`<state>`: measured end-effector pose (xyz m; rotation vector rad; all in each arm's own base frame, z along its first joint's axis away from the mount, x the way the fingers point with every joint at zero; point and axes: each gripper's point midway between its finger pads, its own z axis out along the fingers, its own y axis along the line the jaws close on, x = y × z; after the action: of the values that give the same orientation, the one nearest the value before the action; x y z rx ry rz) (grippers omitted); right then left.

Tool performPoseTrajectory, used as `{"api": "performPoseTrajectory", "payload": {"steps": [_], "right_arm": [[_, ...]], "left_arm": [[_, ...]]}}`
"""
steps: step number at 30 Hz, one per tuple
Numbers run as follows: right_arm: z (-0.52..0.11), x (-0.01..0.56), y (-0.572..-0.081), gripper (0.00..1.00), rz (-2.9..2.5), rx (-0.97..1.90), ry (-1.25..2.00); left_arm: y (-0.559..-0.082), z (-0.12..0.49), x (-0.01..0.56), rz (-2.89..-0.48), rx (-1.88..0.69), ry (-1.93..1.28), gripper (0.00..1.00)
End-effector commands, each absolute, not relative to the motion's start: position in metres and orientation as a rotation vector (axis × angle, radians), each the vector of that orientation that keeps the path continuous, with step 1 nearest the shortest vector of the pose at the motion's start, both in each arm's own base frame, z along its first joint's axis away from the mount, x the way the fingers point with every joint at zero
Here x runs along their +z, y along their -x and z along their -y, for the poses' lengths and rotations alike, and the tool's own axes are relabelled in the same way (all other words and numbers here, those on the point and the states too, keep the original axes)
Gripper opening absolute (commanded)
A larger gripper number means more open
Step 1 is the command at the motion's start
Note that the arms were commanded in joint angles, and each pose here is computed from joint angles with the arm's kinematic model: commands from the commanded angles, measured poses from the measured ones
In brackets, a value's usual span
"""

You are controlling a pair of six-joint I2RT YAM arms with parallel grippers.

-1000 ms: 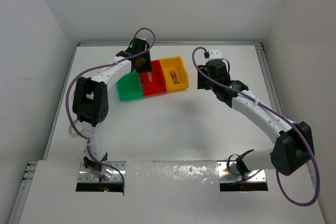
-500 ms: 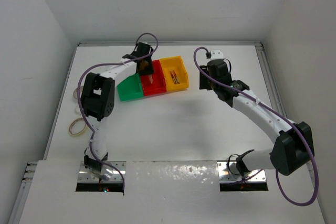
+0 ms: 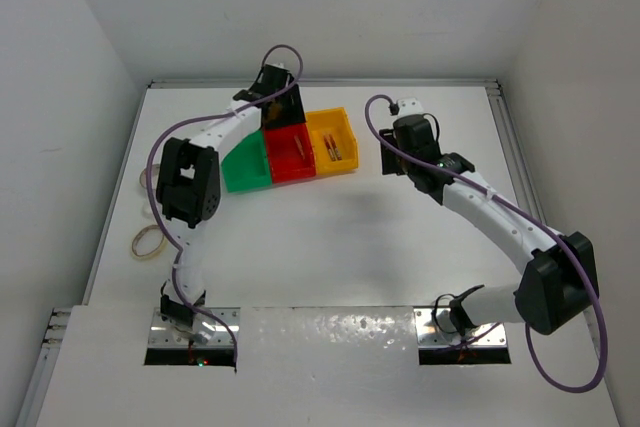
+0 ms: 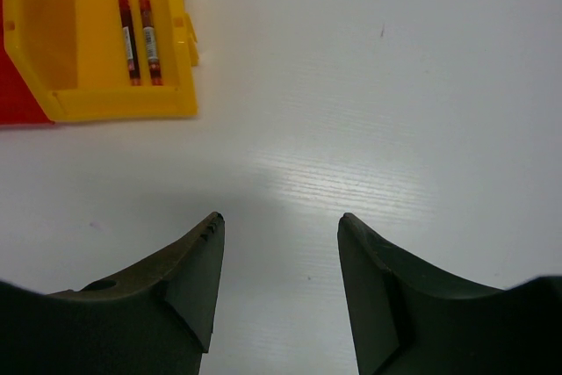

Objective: Sort the stationery into containers
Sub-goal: Place the stationery in the storage box, then pick up the stationery from the center of the board.

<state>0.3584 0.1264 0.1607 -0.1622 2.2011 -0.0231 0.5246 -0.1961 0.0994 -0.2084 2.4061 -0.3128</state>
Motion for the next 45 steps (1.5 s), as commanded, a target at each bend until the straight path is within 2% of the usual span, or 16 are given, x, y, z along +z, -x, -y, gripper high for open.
{"api": "performPoseTrajectory", "payload": {"steps": [1, 5, 8, 12, 14, 16, 17, 18, 20, 23, 27, 31, 33, 38, 41, 45], "right_arm": [[-0.131, 0.186, -0.364, 0.54, -2.137, -0.018, 0.182], [-0.136, 0.192, -0.361, 0.54, -2.118, 0.006, 0.211], [-0.14, 0.198, -0.36, 0.54, -2.102, 0.02, 0.232], [-0.145, 0.204, -0.356, 0.54, -2.081, 0.059, 0.238], [-0.149, 0.202, -0.352, 0.54, -2.073, 0.078, 0.248], [-0.153, 0.2, -0.346, 0.54, -2.054, 0.103, 0.253], [-0.154, 0.198, -0.344, 0.54, -2.048, 0.112, 0.254], [-0.156, 0.2, -0.344, 0.54, -2.029, 0.13, 0.244], [-0.158, 0.189, -0.336, 0.55, -2.034, 0.149, 0.256], [-0.161, 0.18, -0.331, 0.55, -2.044, 0.169, 0.274], [-0.165, 0.166, -0.326, 0.55, -2.075, 0.188, 0.301], [-0.17, 0.156, -0.325, 0.55, -2.103, 0.204, 0.34], [-0.173, 0.154, -0.326, 0.54, -2.122, 0.208, 0.344], [-0.183, 0.163, -0.33, 0.54, -2.129, 0.268, 0.301], [-0.186, 0.17, -0.332, 0.54, -2.129, 0.309, 0.199], [-0.184, 0.165, -0.331, 0.54, -2.155, 0.339, 0.052]], "left_arm": [[-0.519, 0.2, 0.129, -2.376, -0.334, 0.168, 0.59], [-0.517, 0.198, 0.155, -2.343, -0.332, 0.132, 0.55], [-0.517, 0.19, 0.205, -2.266, -0.312, 0.037, 0.5], [-0.48, 0.116, 0.244, -2.247, -0.107, -0.064, 0.44], [-0.445, 0.089, 0.25, -2.259, -0.031, -0.311, 0.49], [-0.407, 0.051, 0.21, -2.39, 0.066, -0.471, 0.5], [-0.385, 0.022, 0.21, -2.405, 0.136, -0.576, 0.58], [-0.355, 0.009, 0.179, -2.499, 0.146, -0.682, 0.61], [-0.313, -0.016, 0.168, -2.544, 0.198, -0.888, 0.68], [-0.259, -0.045, 0.129, -2.659, 0.214, -1.012, 0.71], [-0.235, -0.059, 0.097, -2.718, 0.277, -1.083, 0.72], [-0.249, -0.066, 0.086, -2.801, 0.341, -0.812, 0.67], [-0.265, -0.066, 0.093, -2.808, 0.328, -0.515, 0.65], [-0.32, -0.077, 0.156, -2.549, 0.274, 0.089, 0.63], [-0.324, -0.102, 0.178, -2.436, 0.312, 0.459, 0.61], [-0.307, -0.1, 0.161, -2.4, 0.242, 0.781, 0.59]]}}
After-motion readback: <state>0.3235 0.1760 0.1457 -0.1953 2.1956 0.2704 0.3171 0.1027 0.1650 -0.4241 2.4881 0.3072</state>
